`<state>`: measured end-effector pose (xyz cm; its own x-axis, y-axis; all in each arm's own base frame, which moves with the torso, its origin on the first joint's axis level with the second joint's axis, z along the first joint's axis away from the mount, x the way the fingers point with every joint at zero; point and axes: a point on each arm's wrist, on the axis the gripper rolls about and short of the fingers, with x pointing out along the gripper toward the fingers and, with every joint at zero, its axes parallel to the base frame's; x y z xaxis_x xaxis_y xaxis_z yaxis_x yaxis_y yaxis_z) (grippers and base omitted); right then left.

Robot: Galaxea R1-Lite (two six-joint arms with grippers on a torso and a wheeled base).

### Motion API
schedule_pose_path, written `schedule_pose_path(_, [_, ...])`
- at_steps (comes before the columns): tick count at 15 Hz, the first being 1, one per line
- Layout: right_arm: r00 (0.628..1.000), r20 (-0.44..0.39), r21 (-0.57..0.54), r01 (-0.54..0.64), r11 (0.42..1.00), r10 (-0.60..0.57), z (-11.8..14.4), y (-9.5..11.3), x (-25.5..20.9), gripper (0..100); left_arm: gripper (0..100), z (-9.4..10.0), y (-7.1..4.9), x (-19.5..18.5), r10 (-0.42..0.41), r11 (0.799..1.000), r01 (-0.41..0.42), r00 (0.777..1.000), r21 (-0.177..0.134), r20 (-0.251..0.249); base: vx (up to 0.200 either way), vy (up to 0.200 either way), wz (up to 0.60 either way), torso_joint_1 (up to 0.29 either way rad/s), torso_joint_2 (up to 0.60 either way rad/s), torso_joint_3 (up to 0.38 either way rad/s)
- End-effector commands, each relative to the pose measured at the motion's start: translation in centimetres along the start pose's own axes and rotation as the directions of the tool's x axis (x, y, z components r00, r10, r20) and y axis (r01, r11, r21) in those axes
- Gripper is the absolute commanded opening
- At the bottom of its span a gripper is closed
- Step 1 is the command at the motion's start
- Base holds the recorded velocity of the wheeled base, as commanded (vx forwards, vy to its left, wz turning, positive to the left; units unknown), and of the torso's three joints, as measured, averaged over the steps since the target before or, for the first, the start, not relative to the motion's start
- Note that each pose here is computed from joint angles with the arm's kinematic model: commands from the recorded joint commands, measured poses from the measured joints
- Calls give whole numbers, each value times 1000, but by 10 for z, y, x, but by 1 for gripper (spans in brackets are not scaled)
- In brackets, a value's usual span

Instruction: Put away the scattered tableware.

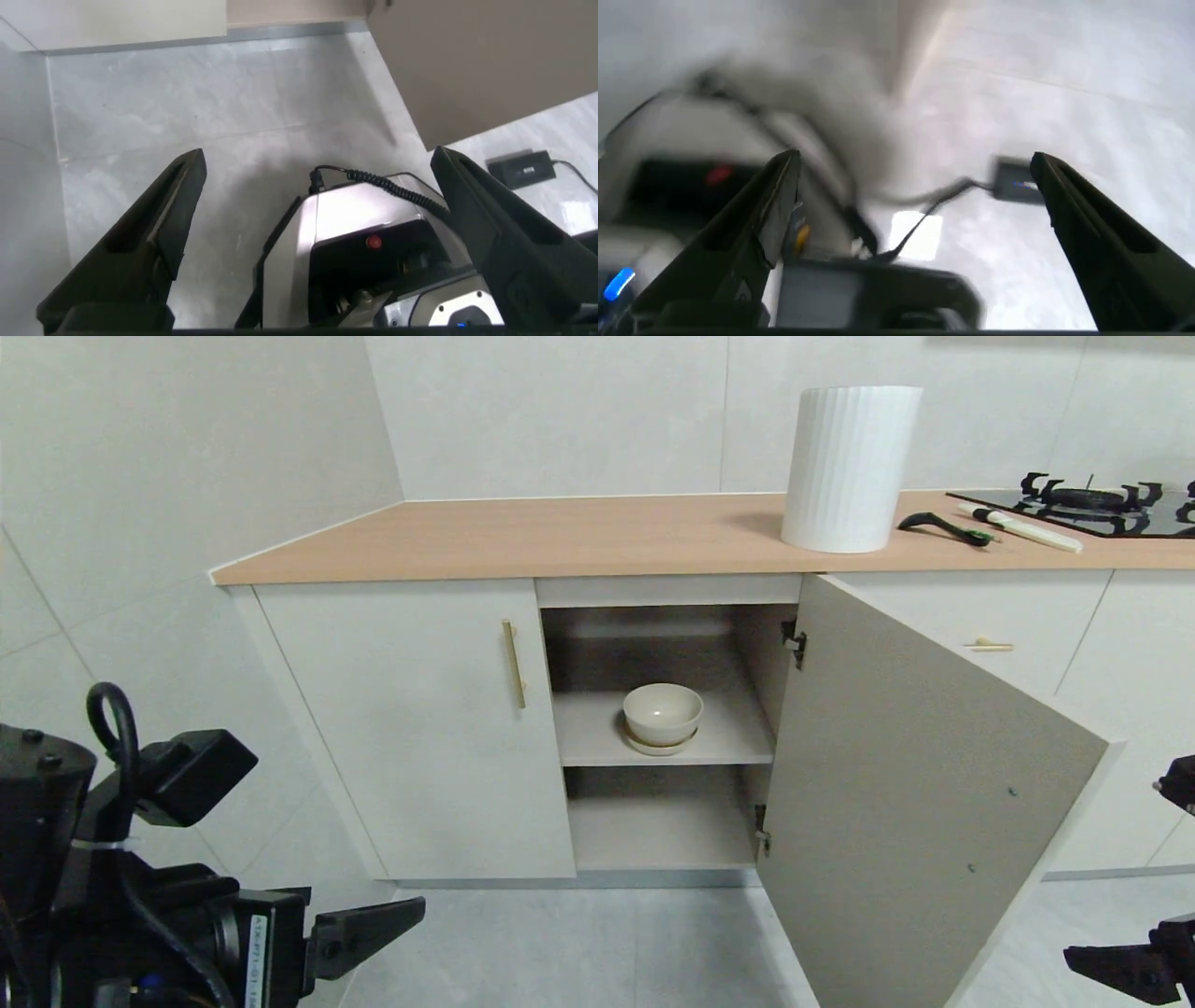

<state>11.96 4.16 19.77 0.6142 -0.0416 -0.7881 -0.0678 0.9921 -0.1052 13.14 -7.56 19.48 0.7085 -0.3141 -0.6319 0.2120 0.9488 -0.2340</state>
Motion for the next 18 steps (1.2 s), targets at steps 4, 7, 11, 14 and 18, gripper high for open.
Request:
schedule_pose_path(4, [993, 11, 126, 113, 986, -115, 16, -21, 8, 100, 100, 0, 0, 0, 1, 1000, -1, 1000, 0, -1, 0, 0, 0, 0, 0, 0])
schedule_pose_path(7, [983, 65, 197, 156, 968, -172, 24, -34, 12, 100, 100, 0, 0, 0, 3, 1000, -3, 1000, -2, 0, 0, 0, 0, 0, 0, 0])
schedule_pose_path(11, [974, 106, 252, 170, 953, -201, 38, -40, 25, 100, 100, 0, 0, 0, 3, 1000, -3, 1000, 0, 0, 0, 0, 0, 0, 0, 0])
schedule_pose_path(14, [968, 134, 268, 169, 949, -210, 40, -41, 31, 100, 100, 0, 0, 1, 5, 1000, -5, 1000, -3, -3, 0, 0, 0, 0, 0, 0])
schedule_pose_path(18, [961, 174, 294, 156, 943, -214, 45, -41, 38, 100, 100, 0, 0, 1, 4, 1000, -4, 1000, -3, -1, 0, 0, 0, 0, 0, 0])
